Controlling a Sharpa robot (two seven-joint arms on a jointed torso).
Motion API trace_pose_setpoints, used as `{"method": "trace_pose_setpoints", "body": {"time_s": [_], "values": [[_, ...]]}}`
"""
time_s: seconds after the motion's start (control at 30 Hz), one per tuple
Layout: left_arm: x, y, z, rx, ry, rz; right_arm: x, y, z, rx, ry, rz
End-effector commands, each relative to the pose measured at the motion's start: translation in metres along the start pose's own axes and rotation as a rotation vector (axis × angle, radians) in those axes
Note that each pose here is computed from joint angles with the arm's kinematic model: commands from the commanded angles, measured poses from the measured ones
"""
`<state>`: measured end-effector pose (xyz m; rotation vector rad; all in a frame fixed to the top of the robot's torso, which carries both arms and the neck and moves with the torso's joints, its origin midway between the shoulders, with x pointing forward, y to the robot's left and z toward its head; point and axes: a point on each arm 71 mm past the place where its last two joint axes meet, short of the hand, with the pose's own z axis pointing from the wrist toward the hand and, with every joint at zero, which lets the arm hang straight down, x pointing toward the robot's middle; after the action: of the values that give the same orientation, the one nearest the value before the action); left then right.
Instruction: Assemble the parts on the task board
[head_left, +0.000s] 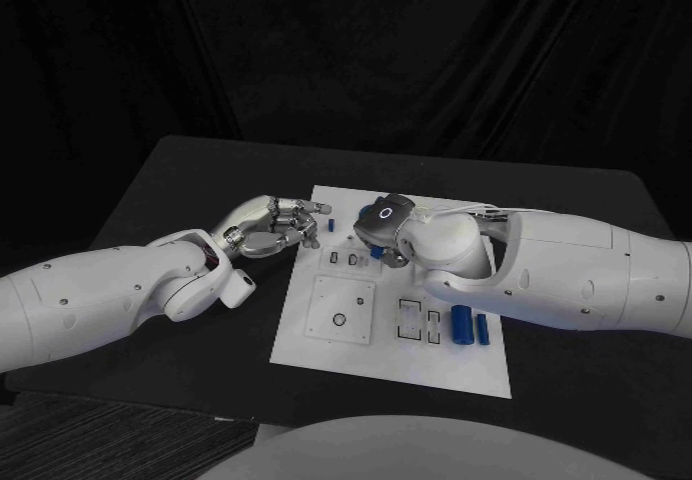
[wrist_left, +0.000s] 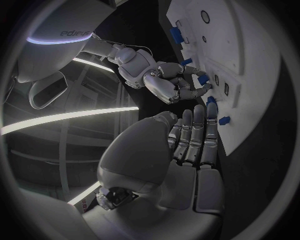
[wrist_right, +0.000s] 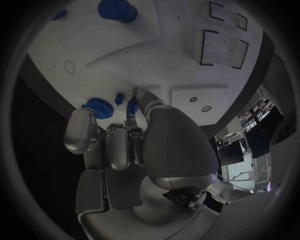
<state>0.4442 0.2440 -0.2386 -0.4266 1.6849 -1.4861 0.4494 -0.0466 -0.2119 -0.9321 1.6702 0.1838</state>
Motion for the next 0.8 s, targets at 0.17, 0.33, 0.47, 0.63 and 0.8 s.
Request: {"method": "trace_pose_setpoints", "body": {"time_s": [0.17, 0.33, 0.47, 0.63, 0.8], "values": [[0.0017, -0.0003, 0.0007, 0.007, 0.008, -0.015, -0.0007, 0.0008, -0.0004, 0.009, -0.016, -0.004], [0.0019, -0.0001, 0.0009, 0.007, 0.009, -0.016, -0.0009, 0.0003, -0.0006, 0.016, -0.021, -0.002], [0.0020, 0.0000, 0.0010, 0.007, 0.010, -0.016, -0.0011, 0.0001, -0.0007, 0.020, -0.022, -0.001], [0.0022, 0.0002, 0.0011, 0.006, 0.011, -0.017, -0.0012, 0.0001, -0.0009, 0.025, -0.022, -0.001], [0.0024, 0.0003, 0.0011, 0.006, 0.012, -0.018, -0.0013, -0.0001, -0.0010, 0.031, -0.022, -0.001]]}}
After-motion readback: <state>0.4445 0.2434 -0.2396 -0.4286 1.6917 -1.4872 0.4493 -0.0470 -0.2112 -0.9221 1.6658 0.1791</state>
